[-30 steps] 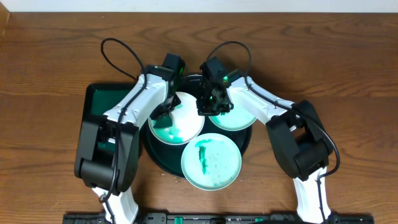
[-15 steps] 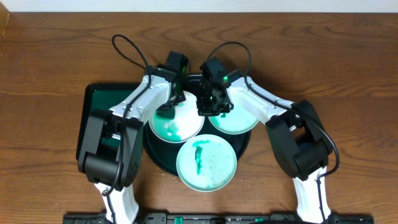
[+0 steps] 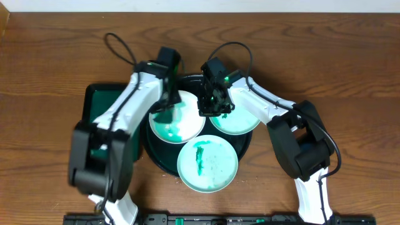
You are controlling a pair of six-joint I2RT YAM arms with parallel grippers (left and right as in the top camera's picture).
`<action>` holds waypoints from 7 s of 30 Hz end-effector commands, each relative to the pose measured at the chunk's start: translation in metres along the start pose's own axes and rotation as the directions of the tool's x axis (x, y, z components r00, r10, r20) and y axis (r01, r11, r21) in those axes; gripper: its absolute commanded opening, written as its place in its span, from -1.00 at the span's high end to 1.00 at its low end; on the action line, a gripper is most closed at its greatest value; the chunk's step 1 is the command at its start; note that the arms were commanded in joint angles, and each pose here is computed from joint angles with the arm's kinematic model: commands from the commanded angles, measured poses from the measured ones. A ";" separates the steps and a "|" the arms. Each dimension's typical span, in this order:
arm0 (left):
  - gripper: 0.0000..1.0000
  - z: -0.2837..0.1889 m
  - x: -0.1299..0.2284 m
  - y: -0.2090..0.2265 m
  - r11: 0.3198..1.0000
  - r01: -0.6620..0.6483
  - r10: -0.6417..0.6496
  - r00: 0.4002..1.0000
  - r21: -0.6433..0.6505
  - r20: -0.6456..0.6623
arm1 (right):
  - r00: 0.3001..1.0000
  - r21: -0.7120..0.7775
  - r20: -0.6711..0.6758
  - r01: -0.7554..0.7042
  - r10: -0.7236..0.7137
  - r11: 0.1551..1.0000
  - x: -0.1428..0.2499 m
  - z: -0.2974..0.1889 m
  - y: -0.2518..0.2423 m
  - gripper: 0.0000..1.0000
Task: Clean dirty plates on tray and stack at the side
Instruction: 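Scrub the plate surface with the sponge in the left gripper, then lift the scrubbed plate with the right gripper and carry it right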
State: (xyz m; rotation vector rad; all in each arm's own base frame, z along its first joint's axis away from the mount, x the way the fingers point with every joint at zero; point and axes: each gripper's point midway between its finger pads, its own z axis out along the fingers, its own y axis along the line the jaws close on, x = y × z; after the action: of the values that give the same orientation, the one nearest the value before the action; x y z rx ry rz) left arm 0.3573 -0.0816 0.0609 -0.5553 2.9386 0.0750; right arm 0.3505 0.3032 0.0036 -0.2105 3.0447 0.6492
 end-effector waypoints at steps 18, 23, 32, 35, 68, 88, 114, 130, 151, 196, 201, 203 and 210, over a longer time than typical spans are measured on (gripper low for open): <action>0.86 0.000 -0.001 0.011 0.971 0.239 -0.238 0.971 -0.029 0.031 | 1.000 0.097 0.013 -0.004 0.002 0.995 0.004 0.018 -0.009 0.98; 0.86 0.019 -0.008 0.021 0.966 0.233 -0.226 0.971 -0.111 0.072 | 1.000 0.097 0.012 0.001 -0.002 0.995 0.004 0.018 -0.009 0.98; 0.85 0.049 -0.044 0.001 0.995 0.001 0.015 0.985 -0.096 0.169 | 1.000 0.097 0.012 0.002 -0.003 0.995 0.004 0.018 -0.008 0.98; 0.86 0.057 -0.040 -0.020 0.999 -0.038 0.037 0.991 0.004 0.132 | 1.000 0.096 0.014 0.002 -0.003 0.995 0.004 0.018 -0.008 0.98; 0.86 0.043 0.037 -0.005 0.991 0.115 -0.121 0.989 -0.074 -0.084 | 1.000 0.094 0.017 0.003 -0.005 0.996 0.003 0.018 -0.008 0.98; 0.86 -0.013 -0.018 -0.002 0.990 0.129 -0.134 0.987 0.056 0.095 | 1.000 0.094 0.016 0.011 -0.012 0.996 0.003 0.018 -0.008 0.98; 0.86 0.033 0.022 -0.069 0.927 0.015 0.055 0.983 0.374 -0.178 | 1.000 0.095 0.013 0.017 -0.019 0.995 0.004 0.018 -0.008 0.98; 0.85 0.059 0.053 -0.022 0.993 0.071 -0.049 0.975 0.096 -0.217 | 1.000 0.090 0.014 0.018 -0.020 0.996 0.003 0.018 -0.007 0.98; 0.85 -0.105 -0.077 0.061 0.949 0.140 -0.193 0.966 0.282 0.171 | 0.998 0.100 0.013 0.059 -0.061 0.993 0.005 0.020 -0.004 0.98; 0.86 -0.101 -0.081 0.164 0.902 0.385 -0.413 0.901 0.194 0.131 | 0.439 0.968 0.237 -0.187 -0.867 0.170 0.016 -0.264 0.137 0.98; 0.86 -0.098 -0.079 0.163 0.904 0.383 -0.410 0.904 0.191 0.124 | 0.509 0.950 0.165 0.149 -0.845 0.275 0.011 -0.205 0.127 0.98; 0.86 -0.094 -0.076 0.163 0.904 0.386 -0.410 0.905 0.185 0.113 | 0.551 0.898 0.184 0.243 -0.814 0.368 0.010 -0.184 0.122 0.98; 0.86 -0.086 -0.074 0.158 0.908 0.375 -0.398 0.911 0.188 0.110 | 0.760 0.474 0.333 0.377 -0.559 0.796 -0.019 -0.178 0.092 0.98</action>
State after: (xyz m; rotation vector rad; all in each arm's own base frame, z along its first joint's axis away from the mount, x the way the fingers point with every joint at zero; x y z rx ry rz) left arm 0.3537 0.0855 0.1604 -1.0693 2.6044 -0.1825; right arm 0.3578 0.3137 0.1696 -0.7819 2.3464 -0.3339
